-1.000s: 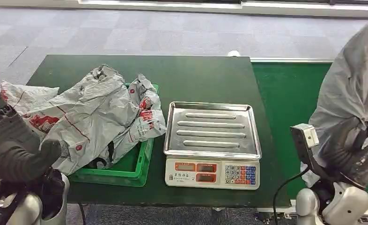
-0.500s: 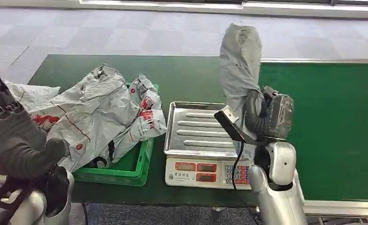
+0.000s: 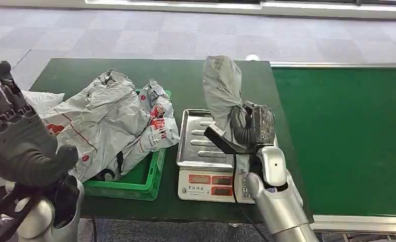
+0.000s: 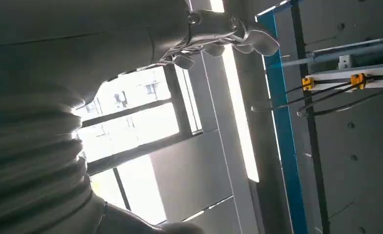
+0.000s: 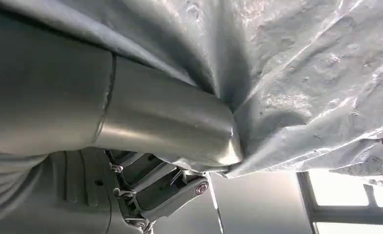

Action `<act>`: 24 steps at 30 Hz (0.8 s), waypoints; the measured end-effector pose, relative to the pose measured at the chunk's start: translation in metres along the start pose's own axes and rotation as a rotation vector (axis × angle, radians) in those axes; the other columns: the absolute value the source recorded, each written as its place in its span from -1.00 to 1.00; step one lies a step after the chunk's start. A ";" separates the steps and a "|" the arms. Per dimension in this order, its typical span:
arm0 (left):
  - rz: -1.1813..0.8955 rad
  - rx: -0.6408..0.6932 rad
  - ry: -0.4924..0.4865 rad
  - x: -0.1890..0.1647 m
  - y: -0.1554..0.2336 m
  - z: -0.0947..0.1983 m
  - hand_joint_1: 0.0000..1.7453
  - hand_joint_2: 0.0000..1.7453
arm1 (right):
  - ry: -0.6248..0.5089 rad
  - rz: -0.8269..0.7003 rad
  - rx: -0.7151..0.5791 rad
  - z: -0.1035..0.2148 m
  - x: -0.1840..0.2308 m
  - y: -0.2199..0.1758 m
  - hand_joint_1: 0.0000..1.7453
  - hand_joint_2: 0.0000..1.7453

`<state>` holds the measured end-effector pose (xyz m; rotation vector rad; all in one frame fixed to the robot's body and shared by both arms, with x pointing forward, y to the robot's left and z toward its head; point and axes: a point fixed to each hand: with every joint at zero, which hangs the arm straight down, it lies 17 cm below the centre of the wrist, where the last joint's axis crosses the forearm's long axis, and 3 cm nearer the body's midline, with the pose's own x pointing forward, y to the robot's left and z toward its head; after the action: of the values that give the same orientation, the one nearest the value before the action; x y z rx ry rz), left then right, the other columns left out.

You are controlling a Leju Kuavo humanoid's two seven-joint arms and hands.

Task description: Moved the parcel from conveyor to table for the left to box.

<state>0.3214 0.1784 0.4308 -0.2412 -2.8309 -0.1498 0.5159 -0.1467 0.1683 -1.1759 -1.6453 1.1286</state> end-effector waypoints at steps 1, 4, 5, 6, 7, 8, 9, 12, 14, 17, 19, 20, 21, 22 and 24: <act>0.000 0.000 0.000 0.000 0.000 0.000 -1.00 1.00 | 0.000 0.000 0.000 0.000 0.000 0.000 1.00 1.00; 0.004 -0.005 0.007 -0.003 -0.002 0.001 -1.00 1.00 | 0.001 0.019 0.030 -0.001 -0.001 0.012 -1.00 -1.00; 0.005 -0.006 0.009 -0.004 -0.002 0.001 -1.00 1.00 | 0.006 0.020 0.034 -0.001 -0.002 0.014 -1.00 -1.00; 0.004 -0.007 0.010 -0.004 -0.002 0.002 -1.00 1.00 | 0.009 0.015 0.035 0.000 -0.002 0.015 -1.00 -1.00; 0.004 -0.008 0.011 -0.005 -0.002 0.002 -1.00 1.00 | 0.011 0.008 0.038 0.000 -0.002 0.016 -1.00 -1.00; 0.003 -0.009 0.012 -0.005 -0.002 0.002 -1.00 1.00 | 0.013 0.000 0.041 0.001 -0.003 0.018 -1.00 -1.00; 0.002 -0.009 0.013 -0.006 -0.002 0.002 -1.00 1.00 | 0.015 -0.008 0.043 0.001 -0.003 0.019 -1.00 -1.00; 0.001 -0.013 0.017 -0.008 -0.002 0.003 -1.00 1.00 | 0.010 -0.045 0.053 0.002 -0.001 0.022 -1.00 -1.00; -0.001 -0.013 0.020 -0.009 -0.002 0.003 -1.00 1.00 | 0.005 -0.075 0.058 0.002 0.000 0.023 -1.00 -1.00; -0.004 -0.015 0.023 -0.010 -0.001 0.004 -1.00 1.00 | 0.000 -0.095 0.053 0.002 0.002 0.022 -1.00 -1.00; -0.005 -0.015 0.024 -0.010 -0.001 0.004 -1.00 1.00 | -0.001 -0.097 0.051 0.002 0.002 0.022 -1.00 -1.00; -0.005 -0.014 0.025 -0.011 -0.001 0.004 -1.00 1.00 | -0.002 -0.098 0.049 0.002 0.002 0.021 -1.00 -1.00; -0.006 -0.015 0.026 -0.011 -0.001 0.005 -1.00 1.00 | -0.006 -0.112 0.031 0.001 0.003 0.018 -1.00 -1.00; -0.006 -0.014 0.027 -0.011 -0.001 0.005 -1.00 1.00 | -0.015 -0.134 -0.003 0.001 0.005 0.011 -1.00 -1.00; -0.010 -0.017 0.030 -0.012 -0.001 0.005 -1.00 1.00 | -0.059 -0.199 -0.149 0.001 0.012 -0.023 -1.00 -1.00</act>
<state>0.3311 0.1762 0.4219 -0.2264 -2.8029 -0.1779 0.5061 -0.1389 0.1910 -1.0516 -1.8731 0.9373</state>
